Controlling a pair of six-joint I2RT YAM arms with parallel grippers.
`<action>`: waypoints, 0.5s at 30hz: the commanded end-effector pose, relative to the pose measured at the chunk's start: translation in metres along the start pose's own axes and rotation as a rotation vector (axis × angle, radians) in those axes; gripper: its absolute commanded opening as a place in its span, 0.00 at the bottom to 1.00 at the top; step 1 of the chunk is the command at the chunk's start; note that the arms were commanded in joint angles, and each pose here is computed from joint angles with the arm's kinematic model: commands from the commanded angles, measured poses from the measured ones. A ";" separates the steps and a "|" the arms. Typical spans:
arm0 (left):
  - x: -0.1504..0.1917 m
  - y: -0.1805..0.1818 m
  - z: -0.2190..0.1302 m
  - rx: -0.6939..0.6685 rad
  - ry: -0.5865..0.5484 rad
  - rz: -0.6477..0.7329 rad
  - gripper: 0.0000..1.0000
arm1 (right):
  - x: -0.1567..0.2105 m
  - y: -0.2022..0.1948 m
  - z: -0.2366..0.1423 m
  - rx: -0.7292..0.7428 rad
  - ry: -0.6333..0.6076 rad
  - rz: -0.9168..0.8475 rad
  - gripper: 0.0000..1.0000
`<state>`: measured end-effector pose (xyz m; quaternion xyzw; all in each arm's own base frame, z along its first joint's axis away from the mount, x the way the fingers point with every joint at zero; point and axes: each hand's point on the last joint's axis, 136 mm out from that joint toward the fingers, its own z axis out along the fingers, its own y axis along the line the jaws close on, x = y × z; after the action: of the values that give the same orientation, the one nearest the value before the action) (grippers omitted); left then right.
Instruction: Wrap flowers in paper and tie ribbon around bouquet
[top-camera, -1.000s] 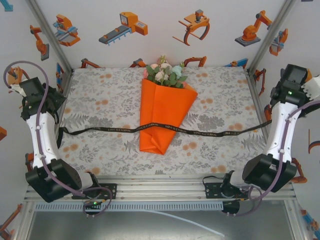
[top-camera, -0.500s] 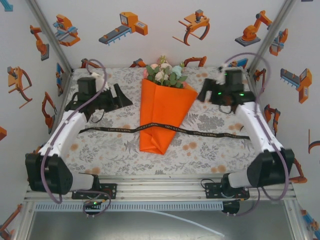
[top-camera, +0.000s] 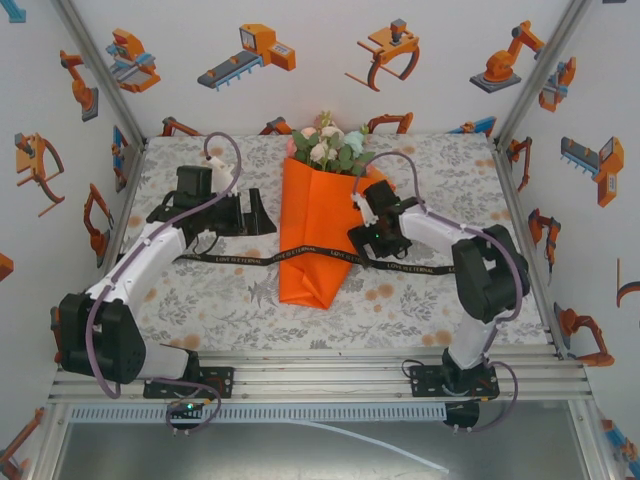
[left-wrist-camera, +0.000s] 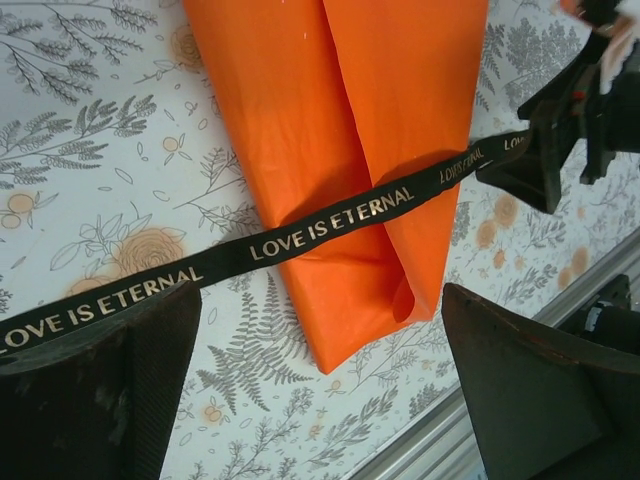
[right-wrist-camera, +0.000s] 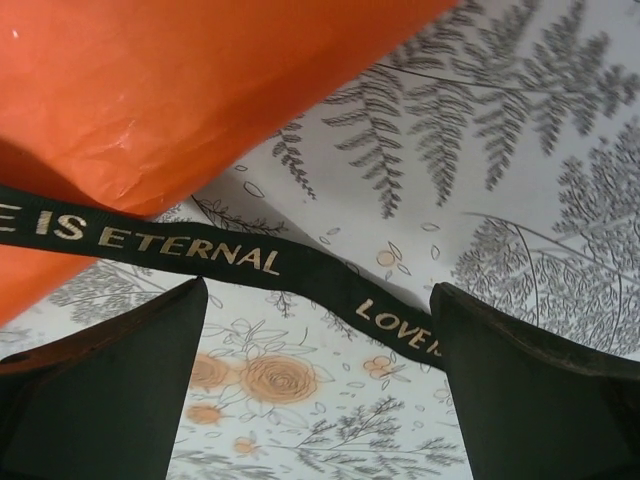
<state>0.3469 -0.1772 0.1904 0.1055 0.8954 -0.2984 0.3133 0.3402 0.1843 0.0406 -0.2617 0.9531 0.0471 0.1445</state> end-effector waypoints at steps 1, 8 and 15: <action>-0.003 -0.001 -0.002 -0.006 -0.019 0.064 1.00 | -0.003 -0.009 0.002 0.051 0.037 -0.118 0.82; 0.011 0.023 0.010 -0.090 0.007 -0.063 1.00 | 0.034 0.018 0.015 -0.082 0.171 -0.134 0.30; 0.035 0.055 0.029 -0.213 0.099 -0.221 0.97 | 0.062 0.040 -0.015 -0.205 0.188 -0.136 0.00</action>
<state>0.3544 -0.1592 0.1456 0.0320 0.9271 -0.2515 0.2760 0.2923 0.1904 0.0252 -0.3324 0.9373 0.0846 0.0609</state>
